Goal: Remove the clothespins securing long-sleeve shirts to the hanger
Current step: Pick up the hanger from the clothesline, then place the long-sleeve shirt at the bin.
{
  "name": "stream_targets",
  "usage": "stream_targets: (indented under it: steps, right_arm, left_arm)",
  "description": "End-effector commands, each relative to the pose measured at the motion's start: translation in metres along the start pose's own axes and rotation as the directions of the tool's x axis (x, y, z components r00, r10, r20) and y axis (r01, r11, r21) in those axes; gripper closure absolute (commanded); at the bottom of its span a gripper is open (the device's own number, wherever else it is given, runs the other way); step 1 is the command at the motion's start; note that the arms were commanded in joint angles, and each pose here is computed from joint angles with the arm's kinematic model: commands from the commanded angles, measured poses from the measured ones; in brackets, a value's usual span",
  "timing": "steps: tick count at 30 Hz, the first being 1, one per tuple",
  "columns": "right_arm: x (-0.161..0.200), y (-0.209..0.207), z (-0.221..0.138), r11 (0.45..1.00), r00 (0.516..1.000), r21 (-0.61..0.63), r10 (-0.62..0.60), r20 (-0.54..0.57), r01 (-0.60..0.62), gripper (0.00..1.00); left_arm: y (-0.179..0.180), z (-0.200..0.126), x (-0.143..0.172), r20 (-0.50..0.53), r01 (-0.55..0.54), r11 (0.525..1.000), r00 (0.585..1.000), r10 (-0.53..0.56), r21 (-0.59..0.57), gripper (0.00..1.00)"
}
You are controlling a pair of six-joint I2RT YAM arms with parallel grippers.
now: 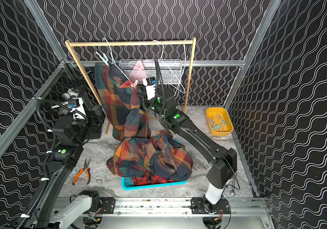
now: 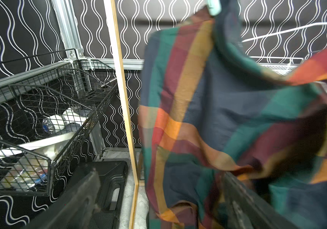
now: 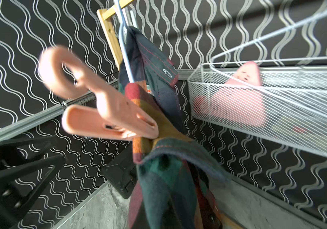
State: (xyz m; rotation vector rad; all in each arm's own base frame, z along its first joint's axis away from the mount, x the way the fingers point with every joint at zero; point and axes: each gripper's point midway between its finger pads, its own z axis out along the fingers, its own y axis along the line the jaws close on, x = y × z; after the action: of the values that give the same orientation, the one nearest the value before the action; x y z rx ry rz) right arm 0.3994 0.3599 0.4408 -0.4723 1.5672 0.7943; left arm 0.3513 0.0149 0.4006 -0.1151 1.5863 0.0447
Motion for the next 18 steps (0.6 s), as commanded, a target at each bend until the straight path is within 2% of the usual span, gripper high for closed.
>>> stream_targets:
  steps: [1, 8, 15, 18]
  right_arm:
    - [-0.033, 0.011, -0.025, 0.997, 0.994, -0.079, 0.018, 0.108, -0.010, 1.00]
    - [-0.051, 0.003, -0.068, 0.986, 0.990, -0.164, 0.024, 0.139, -0.001, 1.00]
    - [-0.069, 0.037, -0.106, 0.939, 0.993, -0.334, -0.048, 0.112, 0.083, 1.00]
    - [-0.070, 0.047, -0.120, 0.916, 0.995, -0.394, -0.041, 0.093, 0.075, 1.00]
  left_arm:
    - [-0.002, 0.005, -0.010, 0.041, -0.004, 1.000, 0.999, 0.003, 0.016, 0.01]
    - [-0.016, 0.033, 0.008, 0.008, -0.003, 0.995, 1.000, 0.002, 0.100, 0.01]
    - [-0.025, 0.049, 0.004, 0.029, -0.013, 0.989, 1.000, 0.009, 0.144, 0.01]
    - [-0.032, 0.054, 0.000, 0.046, -0.013, 0.982, 0.999, 0.004, 0.187, 0.01]
